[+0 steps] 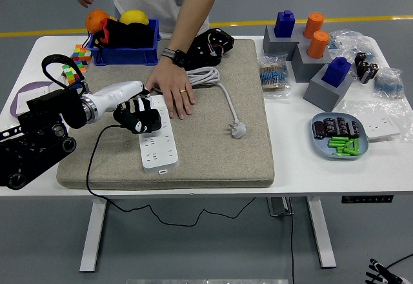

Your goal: Press the white button,pick up the black plug,place it near the board,insert it into the board

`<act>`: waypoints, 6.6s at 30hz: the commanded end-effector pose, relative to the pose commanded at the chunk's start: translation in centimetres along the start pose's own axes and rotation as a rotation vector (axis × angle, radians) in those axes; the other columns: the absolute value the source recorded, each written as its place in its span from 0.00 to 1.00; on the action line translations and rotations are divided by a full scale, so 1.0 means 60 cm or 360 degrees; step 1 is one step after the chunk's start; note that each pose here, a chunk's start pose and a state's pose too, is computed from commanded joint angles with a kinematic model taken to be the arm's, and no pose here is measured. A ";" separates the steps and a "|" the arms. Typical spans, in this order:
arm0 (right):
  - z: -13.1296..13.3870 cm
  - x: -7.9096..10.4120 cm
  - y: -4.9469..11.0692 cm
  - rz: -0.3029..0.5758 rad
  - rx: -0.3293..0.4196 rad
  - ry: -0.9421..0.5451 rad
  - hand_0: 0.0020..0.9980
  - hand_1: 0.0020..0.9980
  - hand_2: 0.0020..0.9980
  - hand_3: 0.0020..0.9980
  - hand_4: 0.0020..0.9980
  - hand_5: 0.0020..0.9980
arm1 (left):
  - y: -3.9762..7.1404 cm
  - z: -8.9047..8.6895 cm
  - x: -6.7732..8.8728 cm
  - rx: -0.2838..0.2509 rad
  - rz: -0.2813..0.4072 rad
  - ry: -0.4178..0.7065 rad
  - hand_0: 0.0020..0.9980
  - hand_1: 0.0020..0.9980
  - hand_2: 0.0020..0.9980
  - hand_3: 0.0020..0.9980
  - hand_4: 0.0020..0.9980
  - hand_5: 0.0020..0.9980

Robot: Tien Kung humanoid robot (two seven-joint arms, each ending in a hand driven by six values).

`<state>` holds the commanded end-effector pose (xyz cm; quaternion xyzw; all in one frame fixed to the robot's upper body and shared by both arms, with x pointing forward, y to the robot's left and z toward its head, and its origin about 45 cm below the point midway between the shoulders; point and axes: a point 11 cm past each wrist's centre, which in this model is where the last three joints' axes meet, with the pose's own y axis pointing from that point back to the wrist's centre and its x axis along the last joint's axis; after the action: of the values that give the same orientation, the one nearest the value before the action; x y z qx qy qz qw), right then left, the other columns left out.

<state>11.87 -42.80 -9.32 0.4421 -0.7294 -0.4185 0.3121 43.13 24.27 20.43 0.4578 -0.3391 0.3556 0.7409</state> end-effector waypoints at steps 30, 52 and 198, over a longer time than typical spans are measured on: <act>-0.003 -0.001 0.000 -0.0004 0.0001 0.0015 0.78 0.66 0.64 0.62 0.71 0.47 | -0.006 -0.019 0.007 0.0124 -0.0067 -0.0155 0.34 0.28 0.25 0.28 0.64 0.00; -0.006 0.001 0.000 -0.0003 0.0004 0.0017 0.78 0.66 0.64 0.62 0.71 0.47 | -0.023 0.014 -0.002 0.0119 -0.0125 -0.0272 0.32 0.27 0.24 0.26 0.61 0.00; 0.018 -0.006 0.002 -0.0015 -0.0023 0.0024 0.78 0.66 0.64 0.62 0.71 0.46 | 0.159 -0.306 0.139 0.0505 0.1110 0.0895 0.97 1.00 1.00 0.99 0.96 0.41</act>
<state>11.08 -42.09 -9.76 0.4463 -0.7219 -0.4218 0.3189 42.73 46.10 25.08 0.3102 -0.2004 0.7407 0.5612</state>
